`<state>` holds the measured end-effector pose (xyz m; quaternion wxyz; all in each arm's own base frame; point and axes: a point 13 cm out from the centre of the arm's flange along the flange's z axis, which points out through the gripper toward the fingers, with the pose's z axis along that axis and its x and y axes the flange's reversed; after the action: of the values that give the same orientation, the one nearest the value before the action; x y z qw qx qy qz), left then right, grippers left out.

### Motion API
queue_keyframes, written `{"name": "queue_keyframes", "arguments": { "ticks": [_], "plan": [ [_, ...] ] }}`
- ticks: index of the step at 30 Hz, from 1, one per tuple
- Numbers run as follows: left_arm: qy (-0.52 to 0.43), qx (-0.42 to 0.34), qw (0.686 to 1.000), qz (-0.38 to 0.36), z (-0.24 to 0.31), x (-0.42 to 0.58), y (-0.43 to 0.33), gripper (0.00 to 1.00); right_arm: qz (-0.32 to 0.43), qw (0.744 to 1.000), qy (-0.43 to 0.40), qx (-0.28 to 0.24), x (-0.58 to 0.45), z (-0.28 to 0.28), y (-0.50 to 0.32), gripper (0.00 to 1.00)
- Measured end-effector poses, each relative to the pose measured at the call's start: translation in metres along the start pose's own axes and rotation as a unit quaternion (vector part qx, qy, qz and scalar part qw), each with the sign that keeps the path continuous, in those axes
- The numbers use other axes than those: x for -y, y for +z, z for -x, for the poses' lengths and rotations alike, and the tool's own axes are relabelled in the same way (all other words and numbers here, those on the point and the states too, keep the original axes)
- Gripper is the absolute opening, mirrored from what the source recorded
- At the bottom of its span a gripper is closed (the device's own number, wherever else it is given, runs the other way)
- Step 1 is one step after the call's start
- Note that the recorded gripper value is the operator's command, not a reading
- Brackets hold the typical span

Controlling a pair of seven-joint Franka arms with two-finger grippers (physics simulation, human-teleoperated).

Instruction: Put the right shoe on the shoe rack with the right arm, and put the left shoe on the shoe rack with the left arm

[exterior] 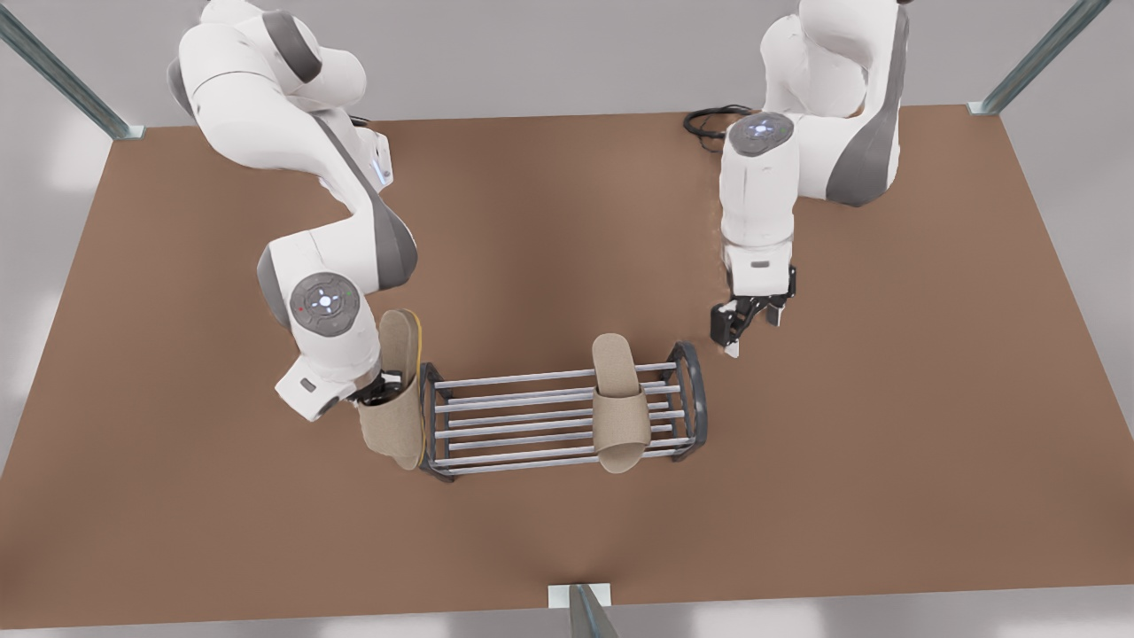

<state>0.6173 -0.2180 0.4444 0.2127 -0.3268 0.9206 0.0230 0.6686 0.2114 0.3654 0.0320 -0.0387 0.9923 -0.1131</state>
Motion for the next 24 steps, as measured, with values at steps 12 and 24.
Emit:
{"name": "queue_keyframes", "arguments": {
  "ticks": [12, 24],
  "plan": [
    [0.063, -0.259, 0.963, 0.028, 0.060, -0.078, 0.040, 1.00, -0.021, 0.986, 0.100, 0.134, -0.056, 0.044, -0.086, 0.21],
    [0.234, -0.277, 0.932, 0.006, 0.045, -0.116, 0.041, 1.00, -0.037, 0.983, 0.050, 0.173, -0.220, -0.003, -0.062, 0.21]
  ]
}}
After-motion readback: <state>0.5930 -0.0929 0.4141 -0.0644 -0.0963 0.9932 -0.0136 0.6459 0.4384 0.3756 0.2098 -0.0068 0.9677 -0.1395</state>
